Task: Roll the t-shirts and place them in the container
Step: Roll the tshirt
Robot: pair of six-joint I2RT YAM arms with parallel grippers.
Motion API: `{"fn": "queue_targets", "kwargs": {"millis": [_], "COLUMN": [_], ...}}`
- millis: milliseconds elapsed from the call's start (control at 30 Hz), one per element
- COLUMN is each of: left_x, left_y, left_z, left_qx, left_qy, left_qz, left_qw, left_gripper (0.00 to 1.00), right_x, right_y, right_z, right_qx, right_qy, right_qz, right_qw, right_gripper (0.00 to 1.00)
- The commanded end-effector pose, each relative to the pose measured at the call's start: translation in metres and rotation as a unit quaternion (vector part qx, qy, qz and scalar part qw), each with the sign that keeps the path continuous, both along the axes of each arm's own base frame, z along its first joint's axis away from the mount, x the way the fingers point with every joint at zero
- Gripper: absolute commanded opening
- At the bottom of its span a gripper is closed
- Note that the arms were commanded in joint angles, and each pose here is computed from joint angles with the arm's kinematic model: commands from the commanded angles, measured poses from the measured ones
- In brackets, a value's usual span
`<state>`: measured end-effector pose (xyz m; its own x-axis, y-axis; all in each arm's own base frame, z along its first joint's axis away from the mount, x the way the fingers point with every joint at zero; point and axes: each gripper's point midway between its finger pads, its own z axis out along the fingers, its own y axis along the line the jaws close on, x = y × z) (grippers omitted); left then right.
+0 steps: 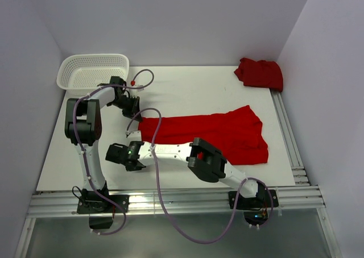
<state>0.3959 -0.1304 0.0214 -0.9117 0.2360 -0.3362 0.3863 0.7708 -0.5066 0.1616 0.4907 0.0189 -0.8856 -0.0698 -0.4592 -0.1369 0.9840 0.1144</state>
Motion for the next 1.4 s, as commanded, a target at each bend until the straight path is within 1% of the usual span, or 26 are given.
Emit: {"fn": "queue_targets", "kwargs": {"millis": [0,67,100,167,200,300,567,800,1033,1367], "left_x": [0.01,0.006,0.006,0.006,0.005,0.005,0.005,0.006,0.005,0.005], "left_y": [0.002,0.002,0.002,0.003,0.003,0.003,0.003,0.003,0.004,0.004], "left_z": [0.006,0.009,0.01,0.012,0.013,0.013,0.01,0.009,0.008,0.003], "left_qx": [0.013,0.013,0.013,0.015,0.014,0.014,0.015,0.016,0.02,0.019], "left_qy": [-0.025,-0.025,-0.028,-0.032,-0.032,-0.029,-0.025,-0.023,-0.023,-0.018], "left_qz": [0.001,0.0,-0.001,-0.002,-0.004,-0.005,-0.006,-0.006,-0.008,-0.007], "left_qw": [1.0,1.0,1.0,0.999,0.999,0.999,1.0,1.0,0.999,1.0], "left_gripper": [0.0,0.0,0.0,0.0,0.0,0.0,0.0,0.0,0.0,0.0], "right_x": [-0.006,-0.002,0.001,0.01,0.014,0.03,0.063,0.076,0.073,0.064], "right_y": [-0.004,-0.004,-0.004,0.0,0.0,-0.001,-0.008,-0.001,0.006,0.002], "right_z": [0.009,0.015,0.018,0.032,0.037,0.048,0.047,0.042,0.038,0.009], "right_qx": [0.006,0.007,0.008,0.019,0.022,0.019,0.015,0.024,0.03,0.017], "right_qy": [0.003,-0.008,-0.013,-0.032,-0.038,-0.059,-0.074,-0.078,-0.065,-0.04], "right_qz": [-0.014,-0.016,-0.016,-0.015,-0.016,-0.023,-0.037,-0.03,-0.022,-0.023], "right_qw": [1.0,1.0,1.0,0.999,0.999,0.998,0.996,0.996,0.997,0.999], "right_gripper": [0.0,0.0,0.06,0.13,0.21,0.35,0.36,0.37,0.38,0.38]}}
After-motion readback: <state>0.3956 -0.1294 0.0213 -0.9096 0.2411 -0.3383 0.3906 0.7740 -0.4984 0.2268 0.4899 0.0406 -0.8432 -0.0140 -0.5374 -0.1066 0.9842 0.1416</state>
